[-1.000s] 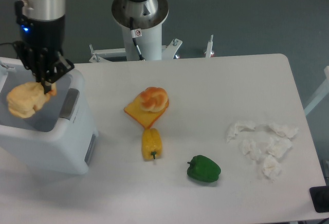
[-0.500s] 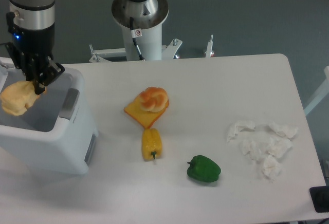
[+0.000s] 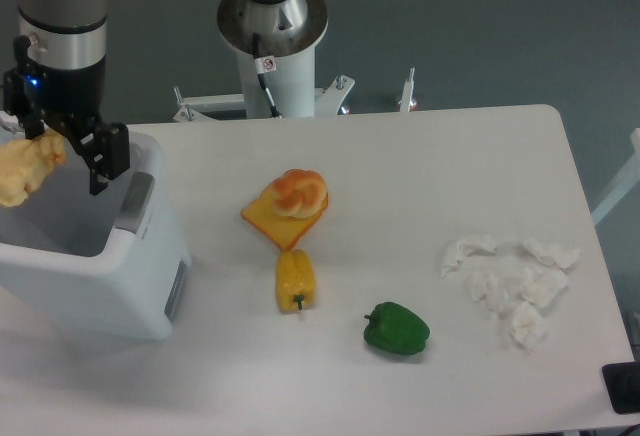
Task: Place the square bread in the trash can
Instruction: 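Lower the bread roll toward the bin opening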
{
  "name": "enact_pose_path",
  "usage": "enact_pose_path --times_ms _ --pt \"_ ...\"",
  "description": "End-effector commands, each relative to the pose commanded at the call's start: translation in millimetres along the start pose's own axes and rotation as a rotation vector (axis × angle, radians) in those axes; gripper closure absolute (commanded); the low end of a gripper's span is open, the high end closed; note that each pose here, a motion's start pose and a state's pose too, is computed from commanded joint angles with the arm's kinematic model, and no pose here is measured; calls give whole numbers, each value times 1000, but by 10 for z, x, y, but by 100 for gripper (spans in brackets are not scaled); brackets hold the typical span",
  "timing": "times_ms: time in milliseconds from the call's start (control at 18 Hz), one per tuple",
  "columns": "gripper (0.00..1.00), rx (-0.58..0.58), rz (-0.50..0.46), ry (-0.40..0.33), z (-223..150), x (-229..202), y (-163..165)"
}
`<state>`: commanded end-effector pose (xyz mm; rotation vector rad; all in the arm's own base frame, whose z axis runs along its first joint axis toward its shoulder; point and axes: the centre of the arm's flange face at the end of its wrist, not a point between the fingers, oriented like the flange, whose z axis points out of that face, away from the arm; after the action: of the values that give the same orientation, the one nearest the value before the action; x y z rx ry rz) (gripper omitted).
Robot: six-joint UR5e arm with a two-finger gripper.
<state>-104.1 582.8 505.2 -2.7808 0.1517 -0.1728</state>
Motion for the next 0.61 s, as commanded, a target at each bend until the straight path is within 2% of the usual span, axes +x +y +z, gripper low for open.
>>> enact_pose_path --times_ms 167,611 --pt "0 -12 -5 1 114 -63 -17" --pt "0 -9 -8 -4 90 -96 39"
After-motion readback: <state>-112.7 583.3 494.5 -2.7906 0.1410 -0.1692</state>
